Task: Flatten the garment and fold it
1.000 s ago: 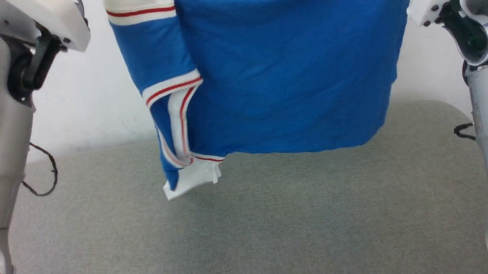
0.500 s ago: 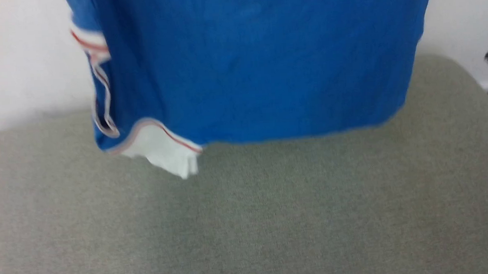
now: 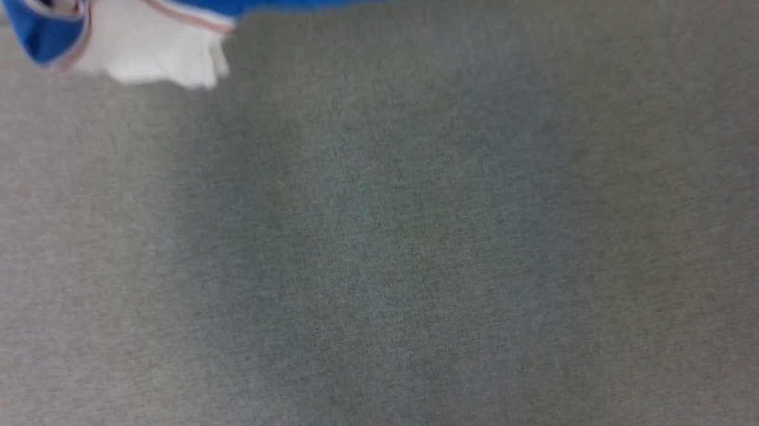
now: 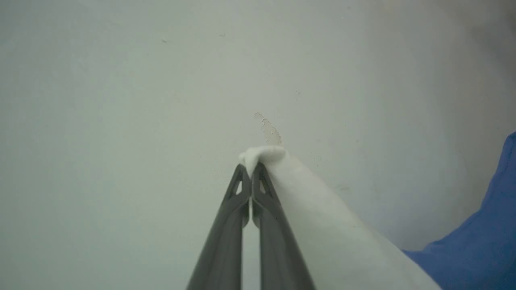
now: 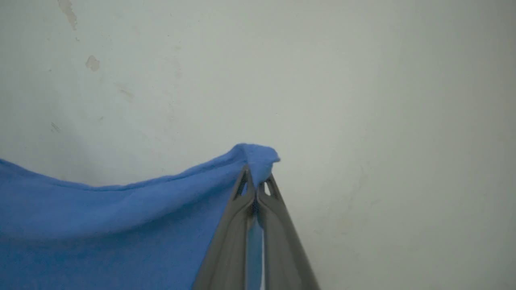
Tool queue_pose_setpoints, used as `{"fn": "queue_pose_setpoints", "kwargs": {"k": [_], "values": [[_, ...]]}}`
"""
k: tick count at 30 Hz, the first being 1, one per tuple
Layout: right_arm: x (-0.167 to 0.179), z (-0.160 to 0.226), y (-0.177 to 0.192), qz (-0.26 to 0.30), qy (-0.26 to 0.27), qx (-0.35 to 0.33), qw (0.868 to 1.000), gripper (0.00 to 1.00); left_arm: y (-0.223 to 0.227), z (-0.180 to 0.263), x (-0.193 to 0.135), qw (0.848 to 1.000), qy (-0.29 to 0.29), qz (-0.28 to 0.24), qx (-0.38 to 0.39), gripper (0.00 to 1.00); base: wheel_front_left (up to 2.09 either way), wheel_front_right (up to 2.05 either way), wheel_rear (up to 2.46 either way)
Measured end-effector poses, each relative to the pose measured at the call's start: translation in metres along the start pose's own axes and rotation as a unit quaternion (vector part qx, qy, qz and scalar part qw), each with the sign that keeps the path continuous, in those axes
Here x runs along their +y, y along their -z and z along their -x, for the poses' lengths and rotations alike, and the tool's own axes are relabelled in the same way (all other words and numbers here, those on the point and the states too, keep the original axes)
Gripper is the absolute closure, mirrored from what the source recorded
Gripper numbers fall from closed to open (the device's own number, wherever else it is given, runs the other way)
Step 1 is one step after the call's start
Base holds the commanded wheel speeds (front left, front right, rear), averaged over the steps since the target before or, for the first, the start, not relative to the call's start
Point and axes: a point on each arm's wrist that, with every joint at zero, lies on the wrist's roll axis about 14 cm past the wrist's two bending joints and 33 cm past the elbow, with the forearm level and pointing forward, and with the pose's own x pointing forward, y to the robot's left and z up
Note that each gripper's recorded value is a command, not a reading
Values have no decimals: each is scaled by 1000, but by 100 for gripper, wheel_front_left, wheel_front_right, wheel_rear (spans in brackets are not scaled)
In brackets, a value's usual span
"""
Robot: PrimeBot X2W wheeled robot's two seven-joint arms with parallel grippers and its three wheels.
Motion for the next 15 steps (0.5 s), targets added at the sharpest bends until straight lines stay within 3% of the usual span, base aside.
{"fn": "queue_pose_setpoints", "kwargs": {"k": [8, 15], "values": [[19, -25, 115, 24, -26, 63, 997, 100, 122, 22, -37, 996, 36, 55, 57, 100, 0, 0, 0], [52, -8, 194, 4, -83, 103, 991, 100, 195, 89, -86, 974, 99, 149, 140, 100, 0, 0, 0]]}}
